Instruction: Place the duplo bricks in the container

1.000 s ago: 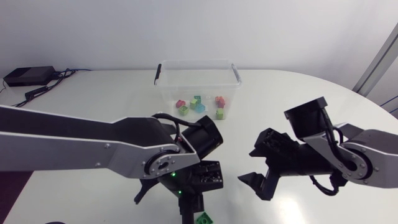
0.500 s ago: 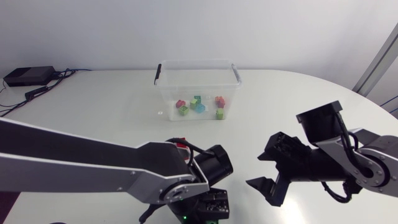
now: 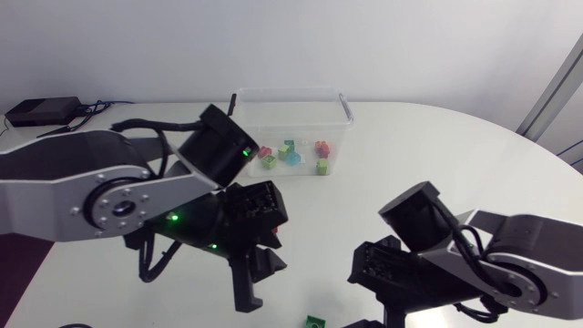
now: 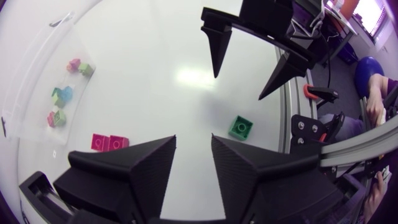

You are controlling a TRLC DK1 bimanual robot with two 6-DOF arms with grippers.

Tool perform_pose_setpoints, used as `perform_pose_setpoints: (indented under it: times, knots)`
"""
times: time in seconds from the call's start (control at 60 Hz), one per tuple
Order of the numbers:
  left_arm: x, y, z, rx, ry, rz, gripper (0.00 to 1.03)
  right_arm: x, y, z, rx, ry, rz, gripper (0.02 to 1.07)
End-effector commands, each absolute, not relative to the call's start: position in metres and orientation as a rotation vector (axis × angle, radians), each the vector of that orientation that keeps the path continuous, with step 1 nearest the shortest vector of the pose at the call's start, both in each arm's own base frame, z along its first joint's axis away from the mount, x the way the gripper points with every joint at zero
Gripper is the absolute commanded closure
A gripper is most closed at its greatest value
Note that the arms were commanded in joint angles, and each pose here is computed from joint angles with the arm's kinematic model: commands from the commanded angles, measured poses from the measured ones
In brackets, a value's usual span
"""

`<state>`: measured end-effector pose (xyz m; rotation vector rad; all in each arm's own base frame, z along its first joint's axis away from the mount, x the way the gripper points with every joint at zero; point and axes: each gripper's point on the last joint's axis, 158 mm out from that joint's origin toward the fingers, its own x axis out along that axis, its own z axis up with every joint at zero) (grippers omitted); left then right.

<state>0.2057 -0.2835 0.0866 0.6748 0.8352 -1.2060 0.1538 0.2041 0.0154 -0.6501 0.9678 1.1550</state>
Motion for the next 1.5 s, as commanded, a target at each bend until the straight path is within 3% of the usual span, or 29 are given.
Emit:
perform_pose_setpoints:
  times: [0.0, 0.183, 0.467, 0.8, 0.883, 1.25, 1.483]
  knots:
    - [0.206, -0.264, 0.083, 0.645, 0.864, -1.164, 0.29, 0.152, 0.216, 0.011, -0.669, 1.015, 1.158, 0.07]
    - [0.211, -0.249, 0.086, 0.623, 0.863, -1.12, 0.23, 0.146, 0.237, 0.001, -0.725, 1.073, 1.176, 0.07]
    - [0.217, -0.232, 0.09, 0.61, 0.861, -1.08, 0.23, 0.141, 0.243, -0.018, -0.798, 1.14, 1.155, 0.07]
    - [0.231, -0.213, 0.09, 0.599, 0.862, -1.033, 0.23, 0.143, 0.252, -0.022, -0.834, 1.202, 1.138, 0.19]
    - [0.241, -0.206, 0.088, 0.58, 0.855, -0.998, 0.17, 0.141, 0.25, -0.022, -0.853, 1.229, 1.14, 0.19]
    - [0.267, -0.187, 0.09, 0.532, 0.823, -0.909, 0.15, 0.133, 0.242, -0.024, -0.879, 1.289, 1.146, 0.2]
    - [0.265, -0.184, 0.089, 0.531, 0.825, -0.915, 0.14, 0.131, 0.247, -0.027, -0.888, 1.32, 1.158, 0.28]
